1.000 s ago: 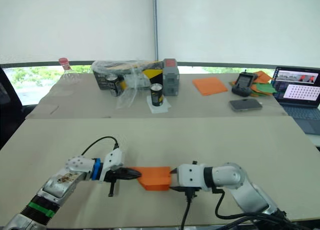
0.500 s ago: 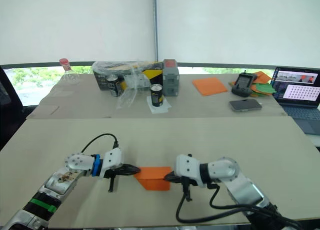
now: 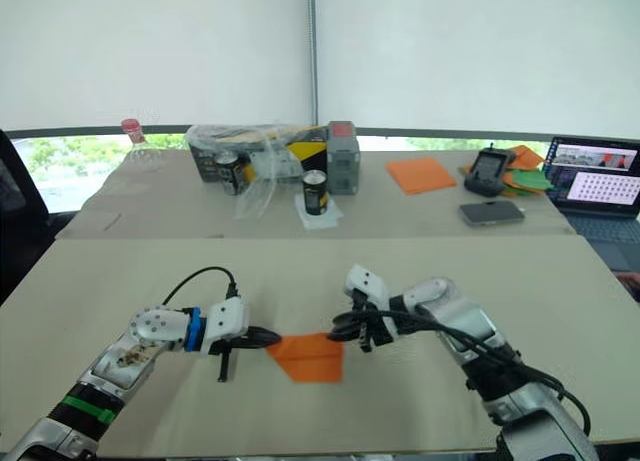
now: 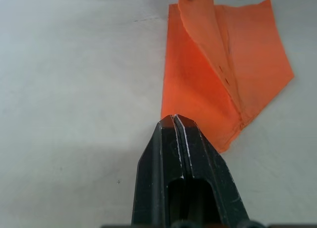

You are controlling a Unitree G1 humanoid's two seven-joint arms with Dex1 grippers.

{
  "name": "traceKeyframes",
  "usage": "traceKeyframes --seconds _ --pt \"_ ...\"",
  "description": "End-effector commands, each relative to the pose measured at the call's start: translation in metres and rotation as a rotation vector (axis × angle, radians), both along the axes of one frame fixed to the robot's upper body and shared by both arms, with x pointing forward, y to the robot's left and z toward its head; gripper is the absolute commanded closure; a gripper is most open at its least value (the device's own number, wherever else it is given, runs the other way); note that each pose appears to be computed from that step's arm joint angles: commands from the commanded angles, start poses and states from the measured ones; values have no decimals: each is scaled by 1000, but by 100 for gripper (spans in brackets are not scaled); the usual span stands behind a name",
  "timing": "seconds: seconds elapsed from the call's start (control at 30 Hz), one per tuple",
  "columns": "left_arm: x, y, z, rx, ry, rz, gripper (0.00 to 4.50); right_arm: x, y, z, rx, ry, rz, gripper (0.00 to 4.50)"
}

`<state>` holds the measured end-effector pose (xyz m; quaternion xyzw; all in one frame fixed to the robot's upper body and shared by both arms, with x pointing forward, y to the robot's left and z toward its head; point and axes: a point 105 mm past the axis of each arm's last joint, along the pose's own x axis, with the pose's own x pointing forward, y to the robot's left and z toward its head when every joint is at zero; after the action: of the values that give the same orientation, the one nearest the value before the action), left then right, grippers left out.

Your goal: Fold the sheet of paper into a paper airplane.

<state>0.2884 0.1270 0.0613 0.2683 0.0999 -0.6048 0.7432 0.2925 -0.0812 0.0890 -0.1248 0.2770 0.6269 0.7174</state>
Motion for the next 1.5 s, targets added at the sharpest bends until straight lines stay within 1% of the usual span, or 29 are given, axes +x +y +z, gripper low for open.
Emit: traceKeyframes --seconds 0.03,0.2,0.47,0.5,0.53,0.6,0.67,0.73,0.8,0.93,1.07,1.13,1.23,1.27,1.37,1.5 --pt "-7 21 -35 122 99 68 450 5 -5 -2 -29 4 -6 448" --pt "-4 17 -24 34 130 122 450 9 -5 -12 -58 -4 -24 448" --pt "-5 12 -16 -2 142 116 450 10 1 -17 -42 -26 -33 448" --pt "-4 9 -12 -28 145 118 450 10 1 -18 -45 -27 -34 448" --pt "-4 5 -5 -75 175 125 450 9 0 -19 -51 -27 -34 448" --pt "-7 -2 7 -178 288 143 450 9 -1 -22 -66 -32 -38 448" --pt "-11 -6 16 -194 302 114 450 9 -2 -23 -70 -28 -45 448" --pt "-13 -10 28 -243 317 101 450 8 -3 -25 -71 -25 -53 448" --pt "-13 -13 33 -268 330 101 450 8 -3 -26 -69 -33 -59 448" --pt "-12 -19 30 -266 327 106 450 6 -3 -29 -72 -39 -59 448" --pt "-6 -20 34 -285 300 126 450 4 -3 -29 -69 -37 -63 448" --pt "-10 -22 35 -282 313 96 450 4 -4 -29 -72 -38 -65 448" --pt "-18 -22 18 -168 286 43 450 3 -5 -30 -76 -39 -67 448" --pt "-19 -22 14 -152 282 39 450 3 -5 -30 -76 -41 -68 448" --pt "-15 -22 9 -166 294 65 450 4 -5 -29 -75 -48 -73 448" --pt "-12 -19 -3 -132 292 77 450 4 -6 -30 -76 -54 -77 448"
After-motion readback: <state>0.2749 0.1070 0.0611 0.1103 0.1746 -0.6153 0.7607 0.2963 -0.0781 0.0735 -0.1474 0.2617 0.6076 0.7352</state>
